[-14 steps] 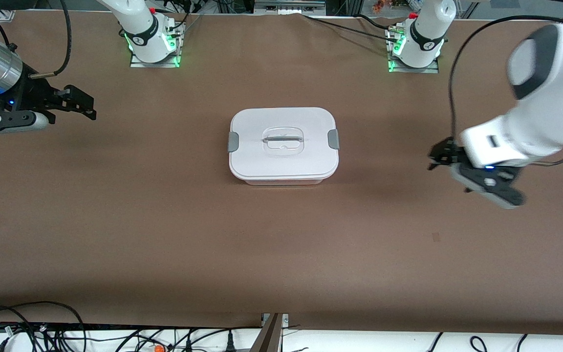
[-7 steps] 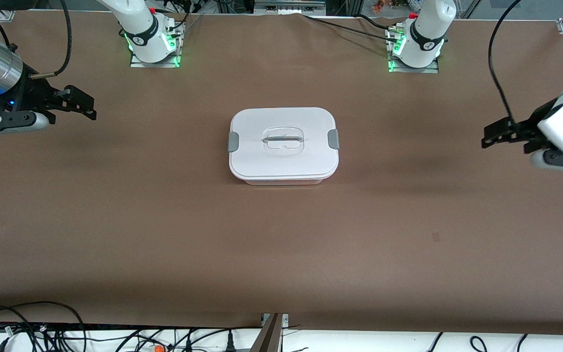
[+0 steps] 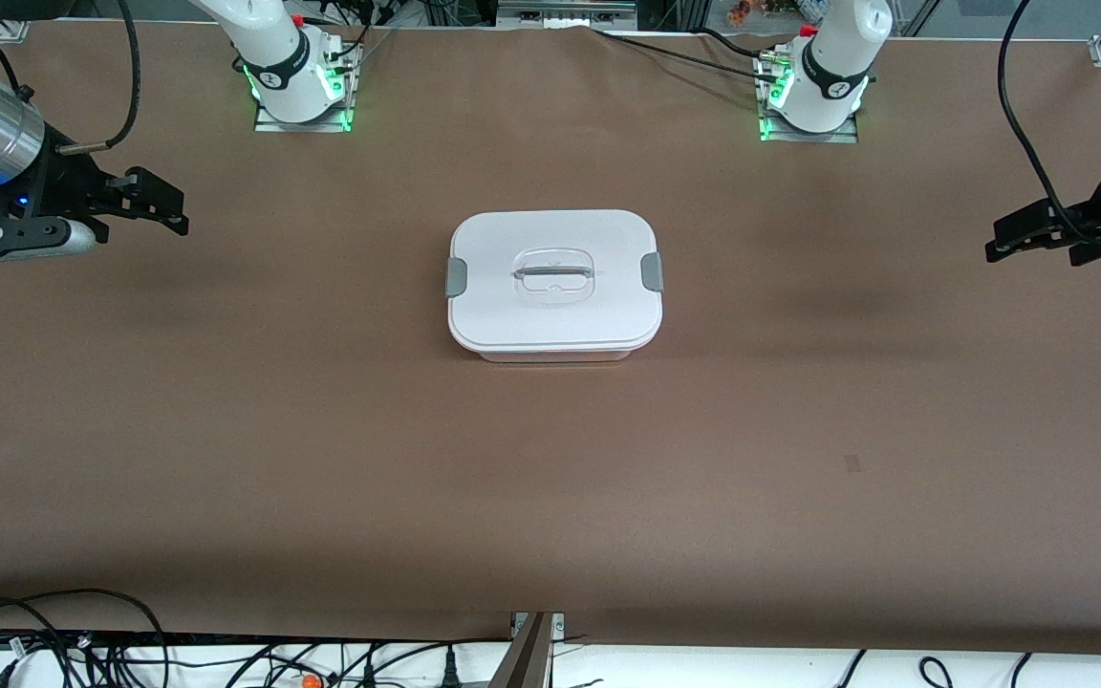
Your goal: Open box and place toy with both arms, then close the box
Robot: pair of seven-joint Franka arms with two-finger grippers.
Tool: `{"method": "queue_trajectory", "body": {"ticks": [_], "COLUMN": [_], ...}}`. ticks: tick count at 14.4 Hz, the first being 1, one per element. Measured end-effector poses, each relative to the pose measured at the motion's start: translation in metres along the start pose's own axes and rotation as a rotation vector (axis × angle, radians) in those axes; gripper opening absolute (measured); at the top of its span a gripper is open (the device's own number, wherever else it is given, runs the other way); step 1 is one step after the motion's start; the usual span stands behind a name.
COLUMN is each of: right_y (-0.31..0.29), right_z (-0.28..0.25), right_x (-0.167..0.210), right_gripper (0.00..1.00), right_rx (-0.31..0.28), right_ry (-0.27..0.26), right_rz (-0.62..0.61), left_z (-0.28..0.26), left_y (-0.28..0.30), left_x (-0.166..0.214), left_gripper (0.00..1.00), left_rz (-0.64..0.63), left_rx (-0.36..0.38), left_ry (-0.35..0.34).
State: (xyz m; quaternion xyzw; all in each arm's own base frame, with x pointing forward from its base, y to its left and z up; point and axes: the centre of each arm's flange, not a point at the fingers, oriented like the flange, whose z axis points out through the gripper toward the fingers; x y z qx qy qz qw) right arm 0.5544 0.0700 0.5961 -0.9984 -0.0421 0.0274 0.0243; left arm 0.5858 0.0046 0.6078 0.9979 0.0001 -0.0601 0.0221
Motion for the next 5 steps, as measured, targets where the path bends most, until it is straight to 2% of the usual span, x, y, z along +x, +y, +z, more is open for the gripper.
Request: {"method": "queue_trajectory", "body": {"ticks": [5], "right_y": [0.0000], "right_z": [0.0000], "right_x": [0.0000], "right_gripper": [1.00], "right_rx": [0.000], "right_ry": [0.000], "right_rz": [0.000], "left_z": [0.0031], "left_y": [0.0054], "left_x": [0.0011], "left_gripper": [1.00], "left_rz": [0.008], "left_rx": [0.000], "left_ry": [-0.008]}}
